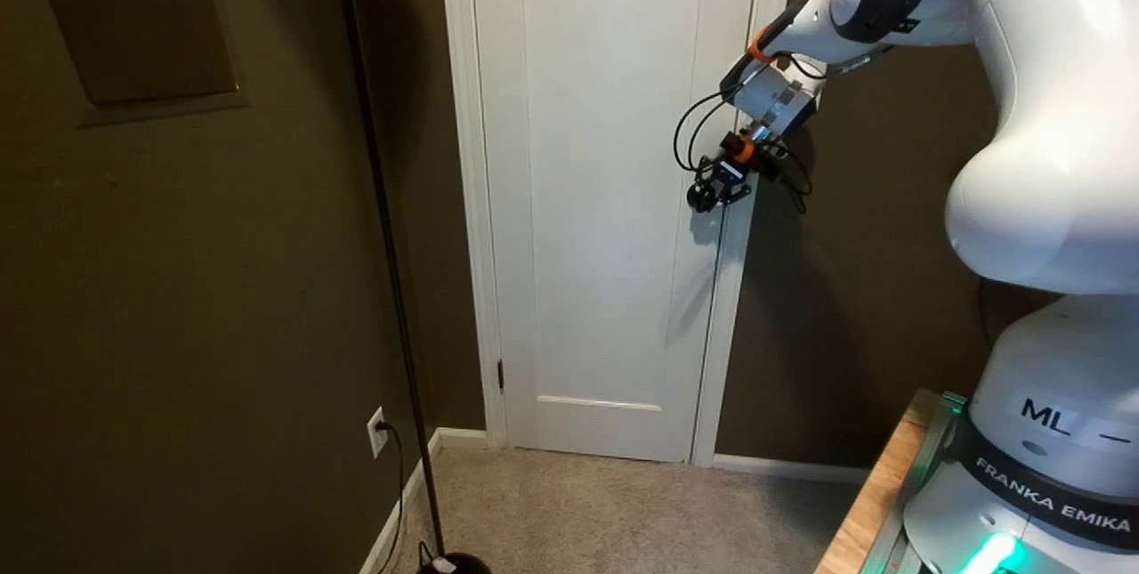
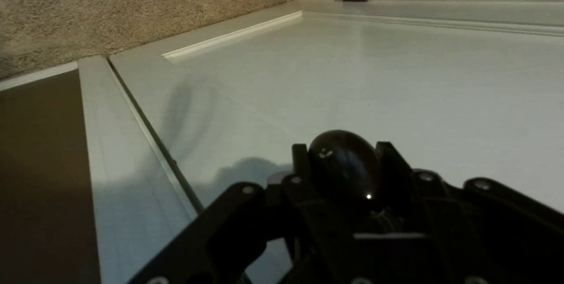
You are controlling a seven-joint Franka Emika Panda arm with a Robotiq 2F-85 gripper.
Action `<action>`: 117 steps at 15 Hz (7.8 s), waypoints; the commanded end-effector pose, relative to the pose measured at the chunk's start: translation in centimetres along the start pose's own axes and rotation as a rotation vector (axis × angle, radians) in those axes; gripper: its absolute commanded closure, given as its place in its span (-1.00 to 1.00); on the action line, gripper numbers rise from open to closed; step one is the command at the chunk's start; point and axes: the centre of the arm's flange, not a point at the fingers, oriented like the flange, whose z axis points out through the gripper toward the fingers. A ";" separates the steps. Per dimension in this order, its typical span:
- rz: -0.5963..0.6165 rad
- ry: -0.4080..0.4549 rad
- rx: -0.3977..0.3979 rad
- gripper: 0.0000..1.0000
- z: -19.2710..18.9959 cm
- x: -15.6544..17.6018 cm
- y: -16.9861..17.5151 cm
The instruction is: Open the door
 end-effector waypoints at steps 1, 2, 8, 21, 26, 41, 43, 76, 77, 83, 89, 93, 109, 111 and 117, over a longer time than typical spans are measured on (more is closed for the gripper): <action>0.046 -0.139 0.103 0.69 2.0 1.0 3.5; 0.041 -0.160 0.133 0.69 2.0 1.0 3.8; 0.020 -0.290 0.293 0.69 2.5 -0.7 6.4; -0.032 -0.581 0.266 -1.00 -0.4 -8.4 8.0; -0.176 -0.575 0.056 -1.00 -6.7 -8.7 6.8; -0.235 -0.194 -0.214 -1.00 -14.9 -4.4 0.9; -0.208 -0.173 -0.223 -1.00 -15.2 -3.6 1.2; -0.362 -0.468 -0.119 -1.00 -13.2 -9.4 -0.8; -0.397 -0.504 -0.090 -1.00 -12.8 -10.3 -1.2; -0.551 -0.653 0.021 -1.00 -10.4 -15.4 -4.3; -0.668 -0.768 0.174 -1.00 -8.5 -22.2 -8.2; -0.721 -0.871 0.209 -1.00 -6.8 -28.1 -10.2; -0.789 -0.171 0.008 -1.00 -16.7 -26.8 -14.0; -0.830 -0.081 -0.072 -1.00 -17.3 -27.4 -13.3; -0.893 -0.027 -0.129 -1.00 -16.5 -26.8 -13.6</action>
